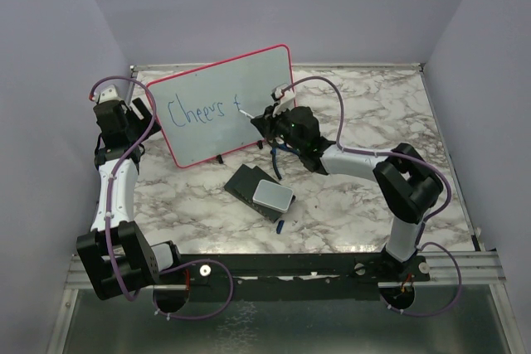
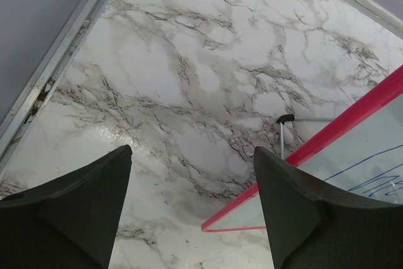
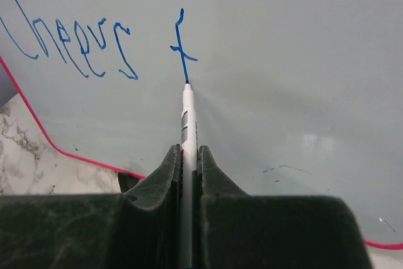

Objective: Write a sentence on the whiteboard

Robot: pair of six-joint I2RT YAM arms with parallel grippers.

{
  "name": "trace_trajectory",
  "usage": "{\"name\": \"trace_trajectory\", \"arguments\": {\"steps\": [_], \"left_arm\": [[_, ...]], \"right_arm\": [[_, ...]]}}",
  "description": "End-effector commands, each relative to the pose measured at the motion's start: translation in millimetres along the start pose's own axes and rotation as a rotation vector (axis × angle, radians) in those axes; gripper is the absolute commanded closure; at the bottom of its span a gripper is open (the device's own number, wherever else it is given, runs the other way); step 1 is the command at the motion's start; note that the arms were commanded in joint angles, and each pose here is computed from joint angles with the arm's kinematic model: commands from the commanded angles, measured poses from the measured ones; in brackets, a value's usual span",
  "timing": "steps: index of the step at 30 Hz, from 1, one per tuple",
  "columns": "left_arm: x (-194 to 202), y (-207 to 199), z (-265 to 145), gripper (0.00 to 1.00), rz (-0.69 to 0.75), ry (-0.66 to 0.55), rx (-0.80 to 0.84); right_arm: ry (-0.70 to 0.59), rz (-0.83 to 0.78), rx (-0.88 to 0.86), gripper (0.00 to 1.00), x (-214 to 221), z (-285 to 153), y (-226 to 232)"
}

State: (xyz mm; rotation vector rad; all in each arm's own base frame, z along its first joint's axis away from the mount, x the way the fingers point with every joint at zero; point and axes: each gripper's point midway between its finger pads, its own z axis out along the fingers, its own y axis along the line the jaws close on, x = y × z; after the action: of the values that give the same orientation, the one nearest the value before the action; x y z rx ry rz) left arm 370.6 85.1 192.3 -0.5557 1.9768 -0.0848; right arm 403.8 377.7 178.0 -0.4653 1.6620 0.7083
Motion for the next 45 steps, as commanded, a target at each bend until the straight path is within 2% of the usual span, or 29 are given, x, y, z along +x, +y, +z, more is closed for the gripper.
{"name": "trace_trajectory", "arguments": {"steps": [1,7,18,45], "left_arm": [[-3.5,-9.1,-4.7,0.2,0.013,-0.022,0.035],[-3.3,-9.1,-5.0,0.2,0.014,-0.023,0.034],[-3.1,-9.2,-5.0,0.2,0.014,-0.023,0.034],[-3.6,-9.2,-5.3,0.2,0.016,-0.024,0.035]], "right_arm": [[0.027,0.01,0.013,0.99,10.3,-3.7,-2.9],[-0.023,0.002,0.087,0.99,-5.5,-10.0,-15.0],[-0.098,-0.014,0.046,0.99,-36.9,-20.8,-4.4],[-0.064,-0.025,0.075,0.99,-26.7,2.1,-12.2]]}}
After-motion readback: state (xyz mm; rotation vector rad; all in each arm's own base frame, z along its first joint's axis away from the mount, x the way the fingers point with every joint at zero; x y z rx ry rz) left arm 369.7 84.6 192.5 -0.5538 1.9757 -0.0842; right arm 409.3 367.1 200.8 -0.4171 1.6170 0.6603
